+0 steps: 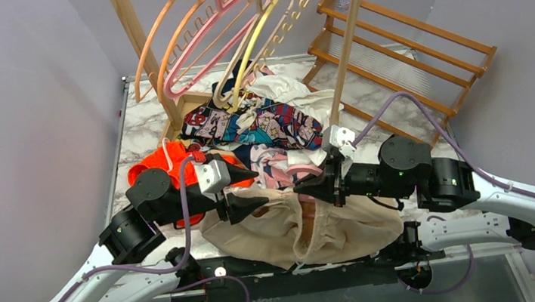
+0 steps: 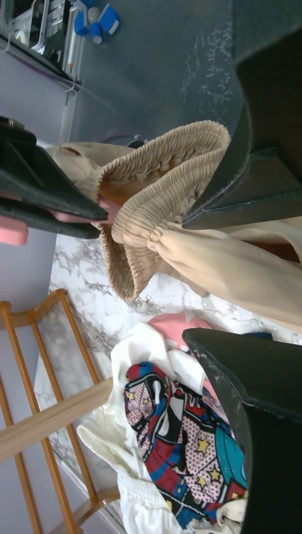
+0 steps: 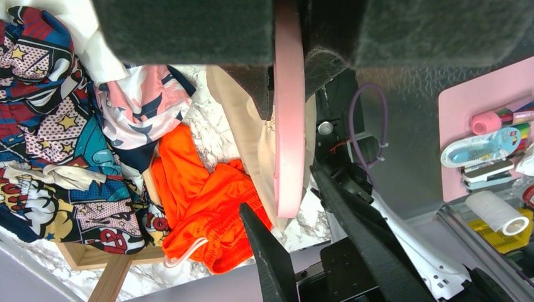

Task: Place the shorts on the hanger
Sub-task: Hang the shorts on the hanger.

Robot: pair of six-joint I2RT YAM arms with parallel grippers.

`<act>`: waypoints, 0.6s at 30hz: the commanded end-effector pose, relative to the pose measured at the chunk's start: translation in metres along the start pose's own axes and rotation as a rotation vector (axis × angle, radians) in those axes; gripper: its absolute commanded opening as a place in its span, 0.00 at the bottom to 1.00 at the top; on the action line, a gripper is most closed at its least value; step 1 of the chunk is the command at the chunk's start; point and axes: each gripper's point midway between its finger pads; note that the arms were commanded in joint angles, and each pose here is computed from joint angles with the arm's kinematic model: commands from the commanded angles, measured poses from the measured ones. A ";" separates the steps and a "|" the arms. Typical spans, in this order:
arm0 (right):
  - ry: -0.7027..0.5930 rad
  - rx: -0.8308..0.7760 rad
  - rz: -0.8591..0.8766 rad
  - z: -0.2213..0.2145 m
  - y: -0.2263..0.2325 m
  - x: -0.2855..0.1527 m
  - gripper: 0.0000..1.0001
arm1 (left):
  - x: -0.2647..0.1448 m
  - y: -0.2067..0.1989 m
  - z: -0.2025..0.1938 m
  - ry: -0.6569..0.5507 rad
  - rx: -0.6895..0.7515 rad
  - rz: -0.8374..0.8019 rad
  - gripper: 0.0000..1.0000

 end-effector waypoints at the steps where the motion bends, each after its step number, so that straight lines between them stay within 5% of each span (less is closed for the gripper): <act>1: -0.100 0.012 0.000 0.027 0.000 0.001 0.01 | 0.001 -0.018 0.004 -0.015 0.014 -0.106 0.62; 18: -0.102 0.006 0.021 0.028 0.004 0.004 0.01 | 0.014 -0.010 -0.016 0.048 -0.008 -0.104 0.17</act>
Point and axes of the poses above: each gripper's point midway between its finger pads, its own x axis out along the fingers, its own y axis along the line the jaws close on, z = x × y, and after that the axes turned 10 degrees about -x, right-handed
